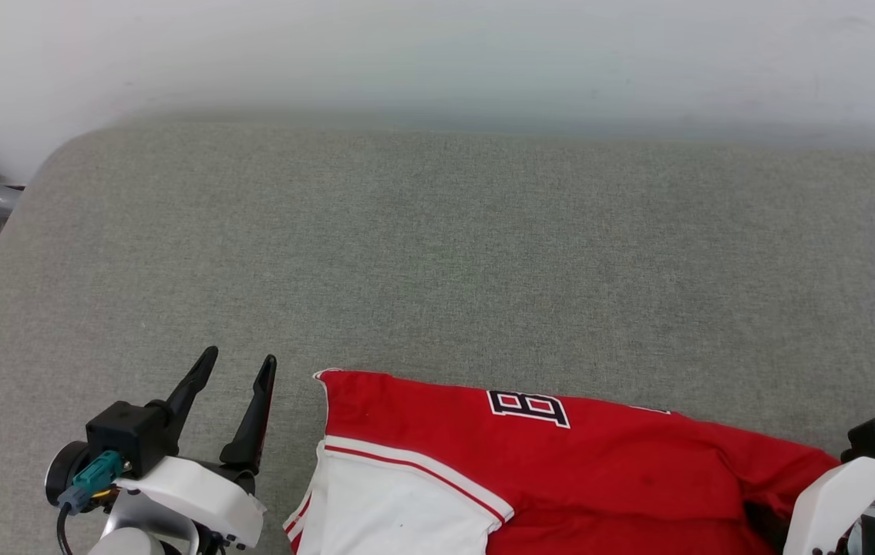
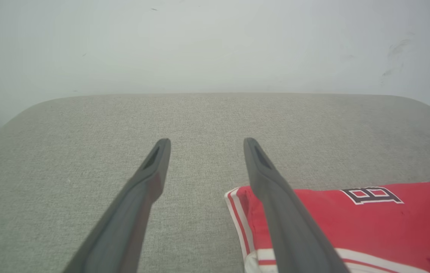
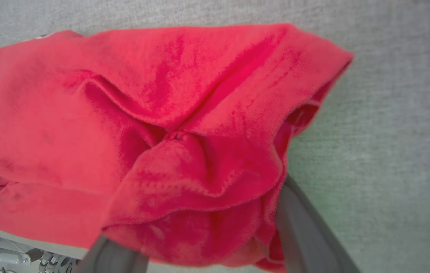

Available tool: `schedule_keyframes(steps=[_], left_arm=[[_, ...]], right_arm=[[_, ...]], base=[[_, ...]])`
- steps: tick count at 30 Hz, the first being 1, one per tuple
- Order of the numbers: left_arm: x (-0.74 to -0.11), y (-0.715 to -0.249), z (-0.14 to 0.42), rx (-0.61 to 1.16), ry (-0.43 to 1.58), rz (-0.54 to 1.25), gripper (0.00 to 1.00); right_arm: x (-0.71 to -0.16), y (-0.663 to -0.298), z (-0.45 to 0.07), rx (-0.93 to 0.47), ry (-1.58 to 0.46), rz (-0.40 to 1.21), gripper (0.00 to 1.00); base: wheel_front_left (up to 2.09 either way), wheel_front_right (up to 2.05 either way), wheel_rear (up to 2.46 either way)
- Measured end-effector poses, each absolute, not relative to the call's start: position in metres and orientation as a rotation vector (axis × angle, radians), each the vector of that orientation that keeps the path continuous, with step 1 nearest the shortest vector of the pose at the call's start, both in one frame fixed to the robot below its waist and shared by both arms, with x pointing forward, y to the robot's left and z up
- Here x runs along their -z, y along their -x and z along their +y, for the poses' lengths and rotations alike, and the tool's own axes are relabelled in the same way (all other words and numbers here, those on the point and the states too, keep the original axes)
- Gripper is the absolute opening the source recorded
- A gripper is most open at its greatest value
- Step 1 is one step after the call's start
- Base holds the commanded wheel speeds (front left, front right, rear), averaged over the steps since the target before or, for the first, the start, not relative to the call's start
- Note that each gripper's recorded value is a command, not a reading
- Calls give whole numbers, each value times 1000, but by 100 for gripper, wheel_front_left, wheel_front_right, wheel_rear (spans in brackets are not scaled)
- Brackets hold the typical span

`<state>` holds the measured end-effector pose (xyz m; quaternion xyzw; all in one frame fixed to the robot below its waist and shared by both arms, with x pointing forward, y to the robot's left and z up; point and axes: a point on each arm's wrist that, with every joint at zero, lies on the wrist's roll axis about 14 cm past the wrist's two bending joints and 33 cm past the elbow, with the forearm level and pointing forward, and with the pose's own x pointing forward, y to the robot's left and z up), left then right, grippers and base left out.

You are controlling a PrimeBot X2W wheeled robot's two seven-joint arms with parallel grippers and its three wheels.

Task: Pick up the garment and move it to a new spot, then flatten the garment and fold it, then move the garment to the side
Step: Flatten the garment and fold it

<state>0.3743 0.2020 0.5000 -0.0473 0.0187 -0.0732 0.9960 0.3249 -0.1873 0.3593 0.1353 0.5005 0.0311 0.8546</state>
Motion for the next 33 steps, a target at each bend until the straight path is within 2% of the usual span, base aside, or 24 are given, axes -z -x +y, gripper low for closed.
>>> schedule_keyframes(steps=[1,2,3,11,20,25,33], left_arm=[[-500,-373,202,145,94,37,100],[-500,-373,203,144,92,36,100],[-501,-372,203,145,90,34,100],[-502,-370,203,148,87,28,100],[-499,-372,197,169,91,34,100],[-498,-372,194,175,92,36,100],[-504,-370,190,178,103,18,100]], right_arm=[[-360,-324,-186,-70,-283,1053,44],[-360,-324,-186,-72,-277,1053,18],[-360,-323,-187,-72,-266,1050,0],[-364,-326,-213,-14,-215,1001,0],[-380,-339,-290,163,-114,924,0],[-396,-338,-345,285,16,896,0],[-406,-341,-340,265,5,855,0]], base=[[0,0,0],[0,0,0],[0,0,0],[0,0,0],[0,0,0],[0,0,0],[0,0,0]])
